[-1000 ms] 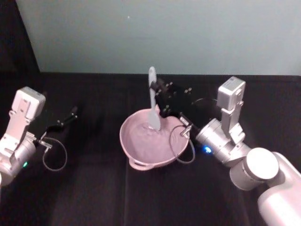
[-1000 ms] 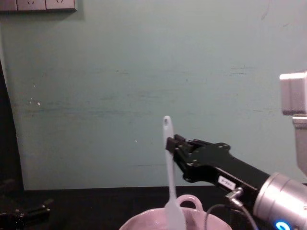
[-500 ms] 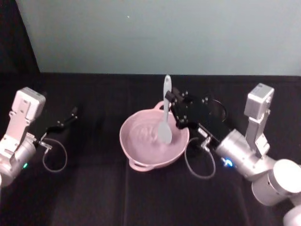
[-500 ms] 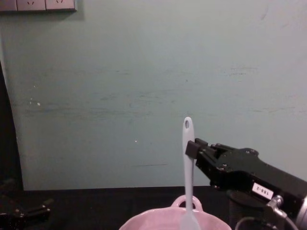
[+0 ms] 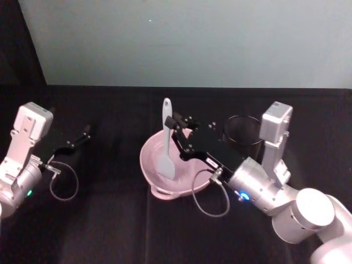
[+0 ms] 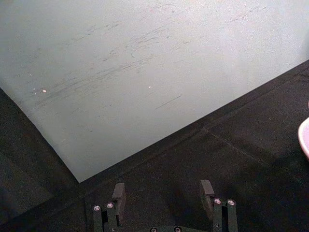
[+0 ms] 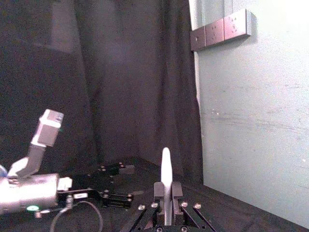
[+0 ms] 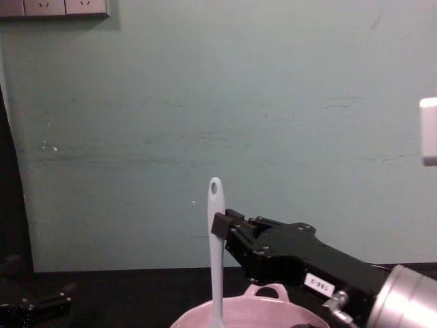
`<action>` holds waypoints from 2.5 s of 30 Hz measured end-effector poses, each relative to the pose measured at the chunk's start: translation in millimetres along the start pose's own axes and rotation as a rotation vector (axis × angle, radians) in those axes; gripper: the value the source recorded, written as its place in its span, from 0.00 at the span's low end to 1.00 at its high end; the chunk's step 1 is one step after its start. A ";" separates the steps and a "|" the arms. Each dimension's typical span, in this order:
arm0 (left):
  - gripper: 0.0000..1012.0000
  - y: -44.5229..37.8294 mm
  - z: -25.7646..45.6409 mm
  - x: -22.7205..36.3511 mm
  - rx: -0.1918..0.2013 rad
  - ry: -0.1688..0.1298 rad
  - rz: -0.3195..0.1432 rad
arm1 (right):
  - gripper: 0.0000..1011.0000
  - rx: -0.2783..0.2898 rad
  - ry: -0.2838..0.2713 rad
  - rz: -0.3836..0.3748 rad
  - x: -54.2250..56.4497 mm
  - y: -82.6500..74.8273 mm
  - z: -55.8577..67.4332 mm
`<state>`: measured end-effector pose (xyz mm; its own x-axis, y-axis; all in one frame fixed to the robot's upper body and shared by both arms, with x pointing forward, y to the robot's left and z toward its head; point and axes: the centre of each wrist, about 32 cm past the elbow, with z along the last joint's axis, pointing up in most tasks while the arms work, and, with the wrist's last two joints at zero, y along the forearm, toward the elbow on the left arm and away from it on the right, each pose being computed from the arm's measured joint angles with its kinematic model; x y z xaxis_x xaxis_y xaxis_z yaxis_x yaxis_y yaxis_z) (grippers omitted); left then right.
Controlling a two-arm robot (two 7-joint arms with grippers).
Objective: Use the one hand to pick up the spoon and stir the clear water in the bowl.
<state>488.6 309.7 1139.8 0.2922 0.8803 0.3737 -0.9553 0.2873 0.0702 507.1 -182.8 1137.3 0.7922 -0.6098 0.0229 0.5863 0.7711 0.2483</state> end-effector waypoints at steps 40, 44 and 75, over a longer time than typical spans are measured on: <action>1.00 0.0 0.0 0.0 0.000 0.000 0.000 | 0.11 -0.022 -0.020 0.004 -7.5 -19.6 4.4; 1.00 0.0 0.0 0.0 0.000 0.000 0.000 | 0.11 -0.010 -0.033 0.022 -11.5 -6.8 0.8; 1.00 0.0 0.0 0.0 0.000 0.000 0.000 | 0.11 0.015 -0.101 -0.151 22.9 -18.6 11.4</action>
<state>488.6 309.6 1139.7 0.2923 0.8803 0.3737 -0.9552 0.2873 0.0703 512.4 -213.1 1144.3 0.6741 -0.7341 0.0814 0.6938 0.6672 0.2711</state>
